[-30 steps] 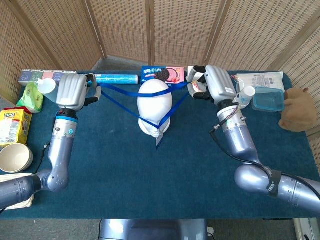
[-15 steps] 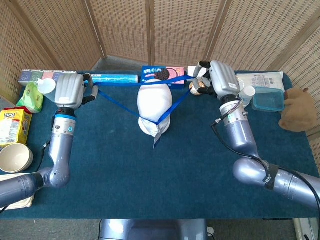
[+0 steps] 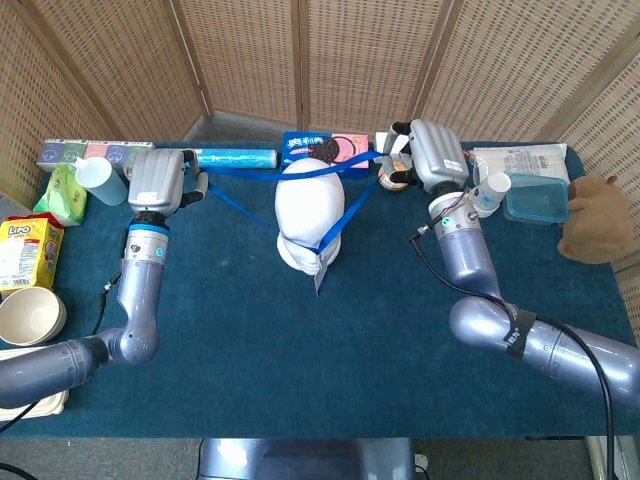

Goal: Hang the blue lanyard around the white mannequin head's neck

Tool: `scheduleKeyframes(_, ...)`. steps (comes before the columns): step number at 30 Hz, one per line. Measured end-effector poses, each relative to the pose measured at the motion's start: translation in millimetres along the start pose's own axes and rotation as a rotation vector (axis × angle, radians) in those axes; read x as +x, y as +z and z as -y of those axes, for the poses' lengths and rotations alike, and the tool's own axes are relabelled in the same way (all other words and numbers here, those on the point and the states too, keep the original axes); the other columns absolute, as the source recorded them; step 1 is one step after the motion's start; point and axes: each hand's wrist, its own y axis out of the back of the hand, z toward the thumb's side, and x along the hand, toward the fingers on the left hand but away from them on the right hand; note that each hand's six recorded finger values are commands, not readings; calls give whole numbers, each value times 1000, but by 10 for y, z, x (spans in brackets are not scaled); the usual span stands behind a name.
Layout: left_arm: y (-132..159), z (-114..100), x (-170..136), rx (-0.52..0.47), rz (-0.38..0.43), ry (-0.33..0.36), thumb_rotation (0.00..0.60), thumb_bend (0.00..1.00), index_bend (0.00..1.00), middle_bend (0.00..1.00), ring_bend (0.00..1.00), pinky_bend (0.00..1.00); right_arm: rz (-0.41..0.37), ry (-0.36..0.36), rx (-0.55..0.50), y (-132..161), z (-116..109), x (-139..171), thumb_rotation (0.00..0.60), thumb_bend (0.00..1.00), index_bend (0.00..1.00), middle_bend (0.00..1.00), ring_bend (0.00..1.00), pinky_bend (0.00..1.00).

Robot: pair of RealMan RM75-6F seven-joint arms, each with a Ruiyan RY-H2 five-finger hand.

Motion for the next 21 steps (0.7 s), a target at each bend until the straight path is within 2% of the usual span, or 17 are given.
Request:
scheduleKeyframes(10,66,19,33,2,-3,5,458,459,625,1000,1000,1000,22,-13,58,-22,-15,-95,600,529,674,997,1000,1000)
scheduleKeyframes(13,76,30,31,17,0,3,458,413,618,977,973,1000,27,-12,74,-33,-23,-120,600,517,629,954,1000,1000)
scheduleKeyframes(15,81,44,26,21,0,-4,451,351,563,868,840,955,32,-13,91,-45,-33,-138,600,501,551,877,979,1000)
scheduleKeyframes(16,84,53,21,24,1,-10,450,309,513,768,723,887,35,-10,102,-54,-36,-149,600,489,493,799,922,971)
scheduleKeyframes(17,85,58,18,28,1,-14,448,266,454,671,611,800,38,-7,109,-62,-37,-157,600,475,440,709,832,910)
scheduleKeyframes(18,85,66,15,33,1,-19,449,242,415,611,543,734,41,-3,112,-68,-35,-164,600,467,408,654,768,860)
scheduleKeyframes(20,81,83,7,50,1,-34,449,190,321,478,374,531,44,14,120,-83,-21,-176,600,445,332,513,599,698)
scheduleKeyframes(21,80,90,4,58,0,-41,449,178,293,434,319,462,46,25,124,-91,-9,-181,600,441,315,475,554,653)
